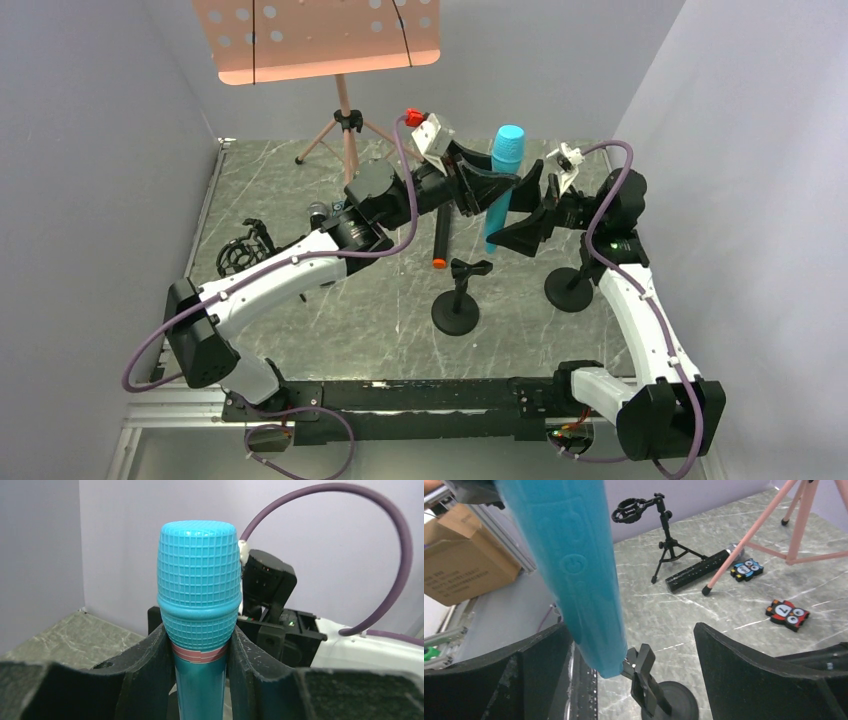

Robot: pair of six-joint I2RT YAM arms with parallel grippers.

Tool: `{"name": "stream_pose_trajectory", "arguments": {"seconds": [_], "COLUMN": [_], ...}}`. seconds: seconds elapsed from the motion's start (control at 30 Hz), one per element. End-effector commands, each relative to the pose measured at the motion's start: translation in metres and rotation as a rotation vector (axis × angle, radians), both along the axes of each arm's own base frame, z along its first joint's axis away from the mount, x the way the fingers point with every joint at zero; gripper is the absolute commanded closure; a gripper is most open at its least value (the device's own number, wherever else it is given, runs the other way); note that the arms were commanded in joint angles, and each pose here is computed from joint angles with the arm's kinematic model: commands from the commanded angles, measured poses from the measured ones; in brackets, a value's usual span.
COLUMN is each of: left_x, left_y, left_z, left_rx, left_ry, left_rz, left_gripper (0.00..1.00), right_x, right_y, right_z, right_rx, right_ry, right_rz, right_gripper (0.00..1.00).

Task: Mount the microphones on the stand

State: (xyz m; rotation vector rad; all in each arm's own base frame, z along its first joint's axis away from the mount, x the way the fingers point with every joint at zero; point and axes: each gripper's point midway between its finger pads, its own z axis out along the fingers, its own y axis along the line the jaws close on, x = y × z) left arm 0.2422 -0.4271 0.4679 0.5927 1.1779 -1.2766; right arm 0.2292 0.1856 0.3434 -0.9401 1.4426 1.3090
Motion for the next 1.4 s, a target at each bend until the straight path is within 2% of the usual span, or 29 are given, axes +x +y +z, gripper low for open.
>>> {"name": "stream_pose_trajectory", "arguments": {"seconds": [0.0, 0.2, 0.47, 0.6, 0.63, 0.7, 0.9, 0.97, 1.03, 1.23, 1.37], "left_x": [-0.014, -0.013, -0.015, -0.021, -0.022, -0.026, -0.038, -0.042, -0.047, -0.047, -0.054], "left_y": [0.004, -0.001, -0.004, -0.003, -0.003, -0.003, 0.002, 0.006, 0.012, 0.046, 0.074], "left_z": [0.051, 0.052, 0.048, 0.048, 0.047, 0.046, 0.041, 0.036, 0.031, -0.005, -0.050], "left_rx": [-0.130, -0.140, -0.139, -0.132, -0.130, -0.125, -0.073, -0.042, -0.012, 0.129, 0.295], "left_ry": [-0.077, -0.076, -0.070, -0.077, -0.077, -0.076, -0.081, -0.098, -0.120, -0.119, -0.150], "left_rz": [-0.034, -0.040, -0.062, -0.088, -0.095, -0.111, -0.150, -0.154, -0.153, -0.075, -0.072], "left_gripper": [1.00, 1.00, 1.00, 1.00, 0.97, 0.84, 0.34, 0.14, 0.03, 0.01, 0.01], "right_x": [-0.012, -0.016, -0.020, -0.026, -0.027, -0.029, -0.027, -0.024, -0.023, -0.025, -0.022], "right_y": [0.006, 0.008, 0.009, 0.008, 0.008, 0.008, 0.001, -0.002, -0.005, -0.018, -0.035], "right_z": [0.017, 0.011, 0.012, 0.010, 0.009, 0.007, -0.001, -0.006, -0.011, -0.019, -0.036], "right_rx": [0.047, 0.047, 0.043, 0.033, 0.030, 0.023, -0.007, -0.022, -0.035, -0.069, -0.104], "right_ry": [-0.023, -0.005, -0.023, -0.041, -0.043, -0.044, -0.091, -0.118, -0.136, -0.184, -0.262], "right_rz": [0.038, 0.050, 0.067, 0.085, 0.090, 0.099, 0.084, 0.069, 0.061, 0.018, -0.029], "right_gripper": [0.04, 0.23, 0.68, 0.81, 0.82, 0.85, 0.89, 0.89, 0.90, 0.91, 0.91]}}
